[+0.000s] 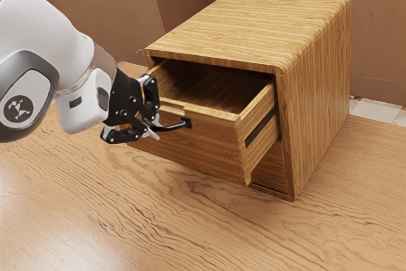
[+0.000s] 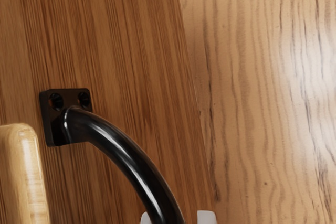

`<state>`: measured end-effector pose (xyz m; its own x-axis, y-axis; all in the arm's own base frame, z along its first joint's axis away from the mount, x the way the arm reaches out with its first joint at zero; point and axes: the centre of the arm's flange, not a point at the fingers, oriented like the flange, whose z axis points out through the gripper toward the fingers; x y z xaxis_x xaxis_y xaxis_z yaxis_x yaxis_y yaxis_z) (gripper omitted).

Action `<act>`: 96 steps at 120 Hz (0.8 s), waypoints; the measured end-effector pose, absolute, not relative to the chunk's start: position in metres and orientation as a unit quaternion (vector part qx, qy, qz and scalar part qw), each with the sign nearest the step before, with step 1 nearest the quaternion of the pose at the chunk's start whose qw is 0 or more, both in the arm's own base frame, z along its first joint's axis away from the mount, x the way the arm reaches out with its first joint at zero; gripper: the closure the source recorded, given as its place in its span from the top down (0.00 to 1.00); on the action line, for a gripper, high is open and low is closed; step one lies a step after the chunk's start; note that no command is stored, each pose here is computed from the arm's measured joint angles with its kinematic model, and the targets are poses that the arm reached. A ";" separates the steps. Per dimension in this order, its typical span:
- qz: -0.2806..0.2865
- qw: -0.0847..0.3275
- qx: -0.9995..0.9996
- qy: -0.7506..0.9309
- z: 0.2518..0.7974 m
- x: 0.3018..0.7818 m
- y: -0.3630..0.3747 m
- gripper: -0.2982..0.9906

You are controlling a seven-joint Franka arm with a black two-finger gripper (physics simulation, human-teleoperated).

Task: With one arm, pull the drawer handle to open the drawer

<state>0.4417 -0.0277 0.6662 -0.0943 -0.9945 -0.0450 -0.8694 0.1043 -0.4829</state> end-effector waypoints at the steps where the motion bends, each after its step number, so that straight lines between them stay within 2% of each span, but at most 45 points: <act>1: -0.170 0.184 -0.647 0.720 0.666 0.441 -0.028 0.17; 47: -0.170 0.192 -0.648 0.717 0.662 0.408 -0.029 0.18; 96: -0.167 0.191 -0.652 0.715 0.656 0.396 -0.028 0.21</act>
<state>0.3956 -0.0282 0.6557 -0.0772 -0.9955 -0.0558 -0.8678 0.0946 -0.4878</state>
